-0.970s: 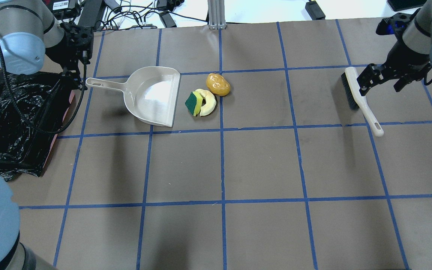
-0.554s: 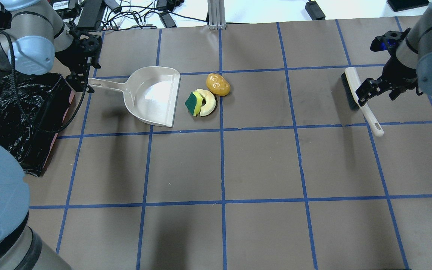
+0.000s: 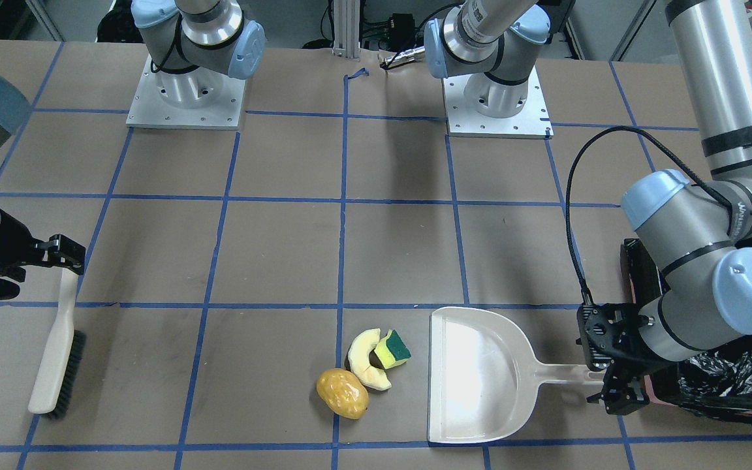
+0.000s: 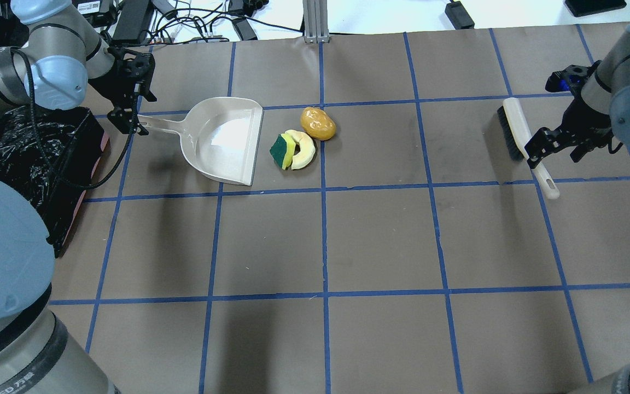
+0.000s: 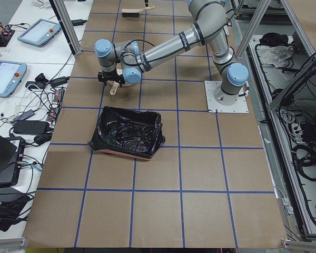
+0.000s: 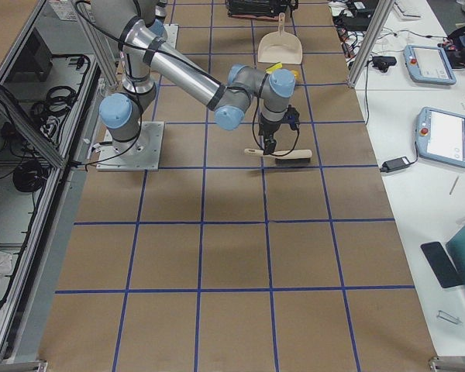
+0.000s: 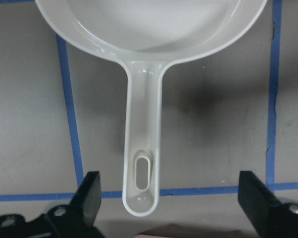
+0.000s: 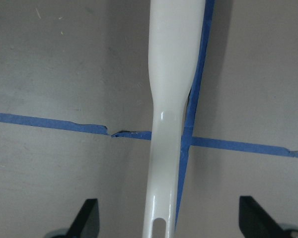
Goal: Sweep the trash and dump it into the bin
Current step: 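Lift the brush with the right gripper and carry it toward the dustpan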
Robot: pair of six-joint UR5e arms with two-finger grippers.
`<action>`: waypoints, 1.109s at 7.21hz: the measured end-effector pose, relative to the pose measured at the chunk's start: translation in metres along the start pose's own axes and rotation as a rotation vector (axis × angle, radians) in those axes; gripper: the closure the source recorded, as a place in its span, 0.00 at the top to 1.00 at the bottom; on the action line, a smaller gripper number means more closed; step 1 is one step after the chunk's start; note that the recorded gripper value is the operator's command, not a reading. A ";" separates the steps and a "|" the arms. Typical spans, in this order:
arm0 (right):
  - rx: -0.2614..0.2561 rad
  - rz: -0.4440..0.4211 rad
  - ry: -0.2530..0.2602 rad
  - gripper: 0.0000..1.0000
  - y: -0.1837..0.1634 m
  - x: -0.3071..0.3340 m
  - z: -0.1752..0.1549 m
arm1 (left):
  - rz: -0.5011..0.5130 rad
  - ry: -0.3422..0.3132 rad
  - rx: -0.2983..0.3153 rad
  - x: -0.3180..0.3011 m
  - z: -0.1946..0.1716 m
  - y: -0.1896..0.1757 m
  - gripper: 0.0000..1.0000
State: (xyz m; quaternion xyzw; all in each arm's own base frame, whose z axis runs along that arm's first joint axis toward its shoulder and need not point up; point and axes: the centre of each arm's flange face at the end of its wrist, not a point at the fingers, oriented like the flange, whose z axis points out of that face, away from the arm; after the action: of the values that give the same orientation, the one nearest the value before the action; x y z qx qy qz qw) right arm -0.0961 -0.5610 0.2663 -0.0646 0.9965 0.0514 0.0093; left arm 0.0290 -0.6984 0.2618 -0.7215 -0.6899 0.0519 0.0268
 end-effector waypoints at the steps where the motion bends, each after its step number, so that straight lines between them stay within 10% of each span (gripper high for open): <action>1: -0.015 0.007 0.003 0.88 -0.001 0.002 0.007 | -0.034 0.005 0.004 -0.001 0.005 0.001 0.96; 8: -0.063 0.114 -0.013 0.74 -0.007 0.005 0.033 | -0.099 0.032 -0.004 0.002 0.018 0.016 0.93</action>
State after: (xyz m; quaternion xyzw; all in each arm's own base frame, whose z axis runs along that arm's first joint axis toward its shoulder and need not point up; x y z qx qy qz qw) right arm -0.1002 -0.5656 0.2323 -0.0078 0.9964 0.0835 0.0109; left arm 0.0434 -0.6980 0.2417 -0.6874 -0.7242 0.0379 0.0389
